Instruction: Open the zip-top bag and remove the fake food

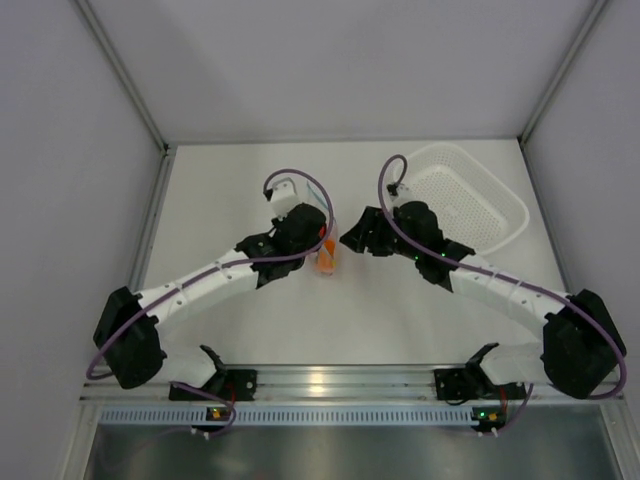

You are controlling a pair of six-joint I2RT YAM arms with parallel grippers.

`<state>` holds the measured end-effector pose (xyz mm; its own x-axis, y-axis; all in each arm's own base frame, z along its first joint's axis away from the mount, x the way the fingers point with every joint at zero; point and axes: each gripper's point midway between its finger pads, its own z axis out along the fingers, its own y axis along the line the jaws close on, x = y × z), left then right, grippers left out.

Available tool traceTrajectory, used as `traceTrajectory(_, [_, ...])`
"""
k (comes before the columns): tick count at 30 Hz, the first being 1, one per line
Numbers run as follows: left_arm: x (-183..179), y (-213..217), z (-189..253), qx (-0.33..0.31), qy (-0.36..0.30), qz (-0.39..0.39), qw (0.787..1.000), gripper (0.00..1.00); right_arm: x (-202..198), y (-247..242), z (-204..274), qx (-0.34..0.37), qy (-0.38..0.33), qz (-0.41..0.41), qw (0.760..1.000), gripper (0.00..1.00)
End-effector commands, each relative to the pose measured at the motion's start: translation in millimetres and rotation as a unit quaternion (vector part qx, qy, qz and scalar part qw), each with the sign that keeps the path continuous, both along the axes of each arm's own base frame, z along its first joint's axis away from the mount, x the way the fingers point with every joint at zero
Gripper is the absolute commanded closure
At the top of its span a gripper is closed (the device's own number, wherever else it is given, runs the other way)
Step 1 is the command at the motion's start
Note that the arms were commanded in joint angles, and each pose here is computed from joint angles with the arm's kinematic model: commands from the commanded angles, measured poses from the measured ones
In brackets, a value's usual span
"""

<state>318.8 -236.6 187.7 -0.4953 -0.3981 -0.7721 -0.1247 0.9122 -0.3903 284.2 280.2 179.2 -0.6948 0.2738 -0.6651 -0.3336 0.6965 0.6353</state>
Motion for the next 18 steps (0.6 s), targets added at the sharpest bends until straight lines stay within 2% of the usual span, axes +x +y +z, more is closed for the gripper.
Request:
traceTrajectory(1, [10, -13, 23, -0.051, -0.05, 0.033, 0.997, 1.0, 10, 14, 18, 0.008, -0.015, -0.008, 1.0, 0.34])
traceTrajectory(9, [16, -42, 23, -0.036, -0.044, -0.012, 0.998, 1.0, 16, 4, 36, -0.009, -0.052, -0.036, 0.998, 0.34])
traceTrajectory(15, [19, -54, 21, -0.032, -0.038, -0.031, 0.998, 1.0, 28, 1, 31, -0.068, -0.055, -0.037, 0.995, 0.34])
traceTrajectory(18, [19, -58, 24, -0.035, -0.038, -0.04, 0.998, 1.0, 38, -1, 12, -0.112, -0.046, -0.04, 0.992, 0.35])
